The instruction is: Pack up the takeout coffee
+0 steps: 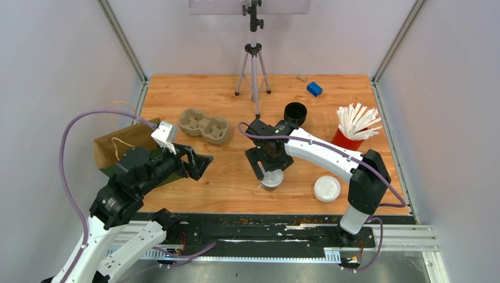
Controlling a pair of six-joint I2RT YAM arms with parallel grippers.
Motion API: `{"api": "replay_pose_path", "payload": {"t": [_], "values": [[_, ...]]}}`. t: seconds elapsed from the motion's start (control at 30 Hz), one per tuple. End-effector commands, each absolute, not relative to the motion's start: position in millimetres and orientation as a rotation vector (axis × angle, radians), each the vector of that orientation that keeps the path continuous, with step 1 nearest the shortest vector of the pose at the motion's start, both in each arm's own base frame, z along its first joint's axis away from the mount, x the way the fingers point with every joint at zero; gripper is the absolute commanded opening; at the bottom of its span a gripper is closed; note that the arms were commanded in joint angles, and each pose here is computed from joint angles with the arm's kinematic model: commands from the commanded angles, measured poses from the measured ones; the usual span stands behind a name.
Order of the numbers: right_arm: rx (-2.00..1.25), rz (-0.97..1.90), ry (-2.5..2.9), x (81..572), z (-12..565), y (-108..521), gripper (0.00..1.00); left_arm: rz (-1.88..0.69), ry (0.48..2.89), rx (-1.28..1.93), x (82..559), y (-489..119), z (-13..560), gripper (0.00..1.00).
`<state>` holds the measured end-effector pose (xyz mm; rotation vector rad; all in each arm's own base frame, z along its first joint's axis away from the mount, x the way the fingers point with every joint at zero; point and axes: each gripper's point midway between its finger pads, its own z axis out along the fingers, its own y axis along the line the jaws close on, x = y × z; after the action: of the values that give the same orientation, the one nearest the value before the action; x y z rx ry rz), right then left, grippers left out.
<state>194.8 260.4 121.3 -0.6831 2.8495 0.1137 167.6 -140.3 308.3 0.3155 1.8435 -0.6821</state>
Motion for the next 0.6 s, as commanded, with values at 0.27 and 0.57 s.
{"api": "replay_pose_path", "payload": {"t": [0.27, 0.57], "values": [[-0.640, 0.255, 2.753, 202.3, 159.7, 270.8, 0.92, -0.730, 1.881, 0.339, 174.1, -155.6, 298.1, 1.00], [-0.605, 0.447, 2.672, 198.0, 178.4, 262.9, 0.83, -0.932, 1.998, 0.468, 172.9, -200.4, 278.4, 0.91]]}}
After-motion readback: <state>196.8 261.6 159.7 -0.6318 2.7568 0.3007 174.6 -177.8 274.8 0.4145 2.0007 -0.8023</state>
